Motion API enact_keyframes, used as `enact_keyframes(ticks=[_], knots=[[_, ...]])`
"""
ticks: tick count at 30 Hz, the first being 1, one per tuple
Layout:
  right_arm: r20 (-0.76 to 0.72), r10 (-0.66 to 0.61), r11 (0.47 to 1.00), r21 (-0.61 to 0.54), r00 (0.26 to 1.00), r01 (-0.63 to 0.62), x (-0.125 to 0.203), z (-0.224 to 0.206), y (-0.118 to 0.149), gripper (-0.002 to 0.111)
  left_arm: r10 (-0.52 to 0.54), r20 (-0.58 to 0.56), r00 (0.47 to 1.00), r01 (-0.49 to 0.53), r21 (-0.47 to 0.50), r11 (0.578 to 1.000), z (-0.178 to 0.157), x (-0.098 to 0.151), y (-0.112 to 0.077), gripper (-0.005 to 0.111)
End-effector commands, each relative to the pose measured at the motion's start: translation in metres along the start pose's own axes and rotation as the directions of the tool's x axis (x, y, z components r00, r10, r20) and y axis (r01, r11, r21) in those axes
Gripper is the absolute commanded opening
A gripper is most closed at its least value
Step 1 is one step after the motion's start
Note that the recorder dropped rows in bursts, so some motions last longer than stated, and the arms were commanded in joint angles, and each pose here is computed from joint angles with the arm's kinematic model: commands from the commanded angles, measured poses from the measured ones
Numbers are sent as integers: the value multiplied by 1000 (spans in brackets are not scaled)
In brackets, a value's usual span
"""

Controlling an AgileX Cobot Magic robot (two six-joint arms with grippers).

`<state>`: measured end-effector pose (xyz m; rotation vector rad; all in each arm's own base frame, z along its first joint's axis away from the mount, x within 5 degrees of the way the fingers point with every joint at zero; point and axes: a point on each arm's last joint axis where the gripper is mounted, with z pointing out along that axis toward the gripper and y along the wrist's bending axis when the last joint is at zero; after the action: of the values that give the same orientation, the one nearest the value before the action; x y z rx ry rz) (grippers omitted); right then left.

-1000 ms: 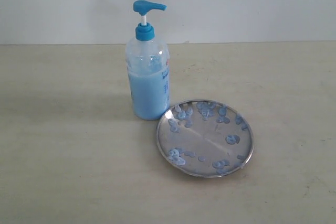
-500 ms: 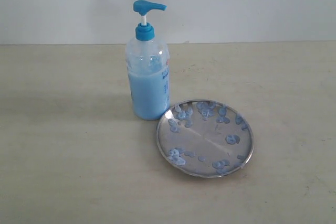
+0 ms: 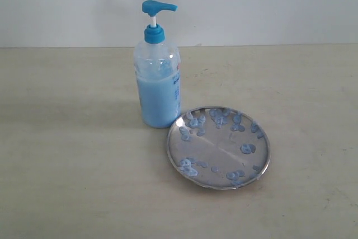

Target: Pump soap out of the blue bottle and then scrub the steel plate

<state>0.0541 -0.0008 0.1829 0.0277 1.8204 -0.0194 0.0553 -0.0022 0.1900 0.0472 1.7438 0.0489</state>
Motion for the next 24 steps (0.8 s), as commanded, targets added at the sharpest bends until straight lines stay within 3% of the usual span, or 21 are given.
enact_keyframes(ticks=[1, 3, 15, 24], knots=[[16, 1, 1000, -2, 1000, -1, -1, 0, 0, 0, -122, -80, 989, 125, 44, 991, 0, 7, -4, 4], [16, 1, 1000, -2, 1000, -1, -1, 0, 0, 0, -253, -49, 966, 254, 27, 967, 0, 4, -3, 4], [16, 1, 1000, -2, 1000, -1, -1, 0, 0, 0, -151, -77, 986, 151, -3, 989, 0, 7, 0, 4], [16, 3, 1000, -2, 1000, -3, -1, 0, 0, 0, -151, -74, 986, 151, -3, 989, 0, 7, 0, 4]])
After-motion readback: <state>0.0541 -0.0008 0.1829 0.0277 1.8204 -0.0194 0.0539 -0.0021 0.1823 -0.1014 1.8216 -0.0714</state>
